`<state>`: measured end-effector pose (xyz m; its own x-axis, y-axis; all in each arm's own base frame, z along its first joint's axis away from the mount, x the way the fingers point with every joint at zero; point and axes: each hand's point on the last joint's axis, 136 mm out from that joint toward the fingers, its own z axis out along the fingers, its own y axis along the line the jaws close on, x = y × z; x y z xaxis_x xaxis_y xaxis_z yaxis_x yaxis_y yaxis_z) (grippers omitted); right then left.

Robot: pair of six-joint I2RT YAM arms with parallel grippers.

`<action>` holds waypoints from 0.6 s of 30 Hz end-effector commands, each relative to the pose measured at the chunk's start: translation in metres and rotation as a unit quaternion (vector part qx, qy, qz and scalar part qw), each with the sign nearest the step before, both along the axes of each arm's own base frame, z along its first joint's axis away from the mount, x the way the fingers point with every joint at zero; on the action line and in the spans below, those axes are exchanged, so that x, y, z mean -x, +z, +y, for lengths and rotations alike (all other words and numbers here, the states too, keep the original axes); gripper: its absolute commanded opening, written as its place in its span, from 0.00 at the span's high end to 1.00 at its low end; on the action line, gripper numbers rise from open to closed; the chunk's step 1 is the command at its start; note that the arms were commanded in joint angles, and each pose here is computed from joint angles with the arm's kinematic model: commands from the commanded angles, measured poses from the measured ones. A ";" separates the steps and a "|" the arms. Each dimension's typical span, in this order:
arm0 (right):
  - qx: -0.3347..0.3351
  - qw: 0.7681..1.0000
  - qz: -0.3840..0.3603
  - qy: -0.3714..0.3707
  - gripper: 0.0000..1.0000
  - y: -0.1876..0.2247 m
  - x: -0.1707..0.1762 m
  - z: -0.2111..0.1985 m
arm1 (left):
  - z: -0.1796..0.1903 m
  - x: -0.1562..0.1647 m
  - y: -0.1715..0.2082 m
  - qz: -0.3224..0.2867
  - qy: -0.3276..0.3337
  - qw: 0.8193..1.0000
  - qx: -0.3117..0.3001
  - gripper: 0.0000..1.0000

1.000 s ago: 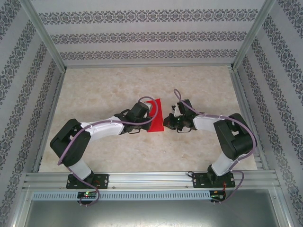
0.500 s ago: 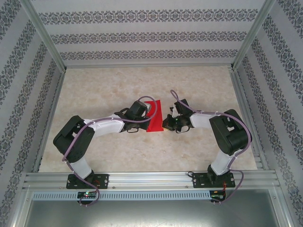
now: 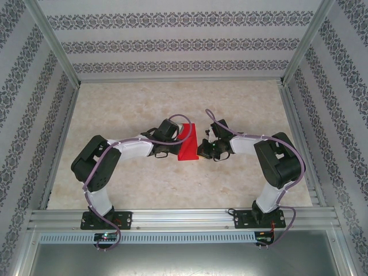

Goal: Fold a paper plane with a square sheet of paper (fold left side to right side)
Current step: Fold the triangle a second time at the center of the table.

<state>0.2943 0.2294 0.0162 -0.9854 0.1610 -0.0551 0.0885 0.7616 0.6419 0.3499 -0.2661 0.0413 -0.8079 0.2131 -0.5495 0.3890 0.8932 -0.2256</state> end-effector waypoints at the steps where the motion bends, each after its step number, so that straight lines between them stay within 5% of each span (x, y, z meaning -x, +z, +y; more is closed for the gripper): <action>1: 0.030 0.999 0.016 0.013 1.00 -0.013 0.009 -0.004 | -0.001 -0.009 0.002 -0.006 -0.007 1.000 0.001 1.00; 18: 0.033 0.999 0.019 0.021 1.00 -0.014 0.009 -0.002 | -0.005 -0.015 -0.008 0.001 -0.007 1.000 0.000 1.00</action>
<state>0.2931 0.2314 0.0157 -0.9893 0.1353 -0.0538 0.0709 0.7708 0.6331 0.3565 -0.2707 0.0320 -0.8153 0.2219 -0.5348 0.3934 0.8900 -0.2303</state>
